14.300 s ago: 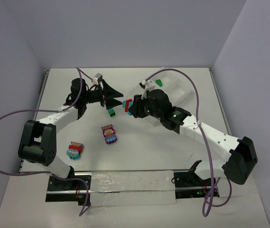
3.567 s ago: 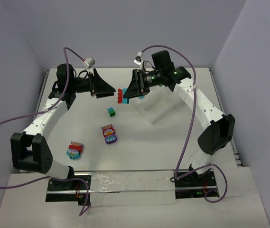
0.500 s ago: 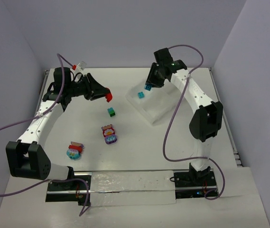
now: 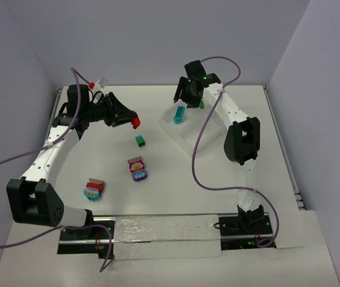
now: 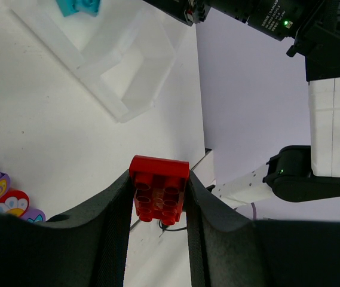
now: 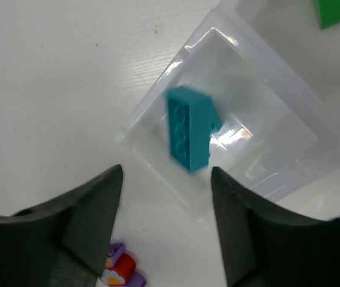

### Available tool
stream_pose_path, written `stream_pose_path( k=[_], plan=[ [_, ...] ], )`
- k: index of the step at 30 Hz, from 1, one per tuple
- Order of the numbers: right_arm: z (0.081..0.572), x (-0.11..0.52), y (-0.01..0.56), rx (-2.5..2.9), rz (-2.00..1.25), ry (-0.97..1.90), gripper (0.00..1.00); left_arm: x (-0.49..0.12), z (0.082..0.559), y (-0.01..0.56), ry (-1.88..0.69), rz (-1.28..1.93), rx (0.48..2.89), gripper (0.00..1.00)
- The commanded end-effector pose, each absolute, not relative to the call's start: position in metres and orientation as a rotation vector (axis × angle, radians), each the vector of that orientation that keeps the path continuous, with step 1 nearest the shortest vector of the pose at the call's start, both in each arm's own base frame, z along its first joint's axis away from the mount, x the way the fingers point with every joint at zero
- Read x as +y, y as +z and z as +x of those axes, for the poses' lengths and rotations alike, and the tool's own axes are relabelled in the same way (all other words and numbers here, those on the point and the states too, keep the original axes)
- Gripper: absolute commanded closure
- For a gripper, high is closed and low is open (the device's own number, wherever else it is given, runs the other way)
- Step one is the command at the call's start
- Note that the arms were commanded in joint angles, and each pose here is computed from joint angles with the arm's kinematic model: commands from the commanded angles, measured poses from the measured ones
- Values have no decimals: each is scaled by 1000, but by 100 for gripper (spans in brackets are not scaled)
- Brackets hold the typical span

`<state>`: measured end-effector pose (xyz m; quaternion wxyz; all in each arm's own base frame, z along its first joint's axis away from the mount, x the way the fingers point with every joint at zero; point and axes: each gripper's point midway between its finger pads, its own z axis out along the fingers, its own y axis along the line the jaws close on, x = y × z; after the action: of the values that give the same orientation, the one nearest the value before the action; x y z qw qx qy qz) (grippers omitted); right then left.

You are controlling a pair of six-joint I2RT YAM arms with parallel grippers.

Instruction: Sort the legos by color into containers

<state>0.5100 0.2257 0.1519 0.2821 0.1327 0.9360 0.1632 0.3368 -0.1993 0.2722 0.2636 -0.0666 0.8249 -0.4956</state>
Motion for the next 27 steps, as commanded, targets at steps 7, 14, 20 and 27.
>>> stream_pose_path(
  k=[7,14,20,27],
  plan=[
    [514,236,224,2364,191,547,27,-198,346,306,-1327,-144,2153,100],
    [435,276,326,2117,-230,992,29,-202,354,309,-1370,-166,2150,100],
    [360,313,356,2035,-498,1343,27,-213,352,322,-1527,-141,2070,100],
    [316,345,371,2001,-676,1548,23,-221,348,343,-1653,-47,1954,100]
  ],
)
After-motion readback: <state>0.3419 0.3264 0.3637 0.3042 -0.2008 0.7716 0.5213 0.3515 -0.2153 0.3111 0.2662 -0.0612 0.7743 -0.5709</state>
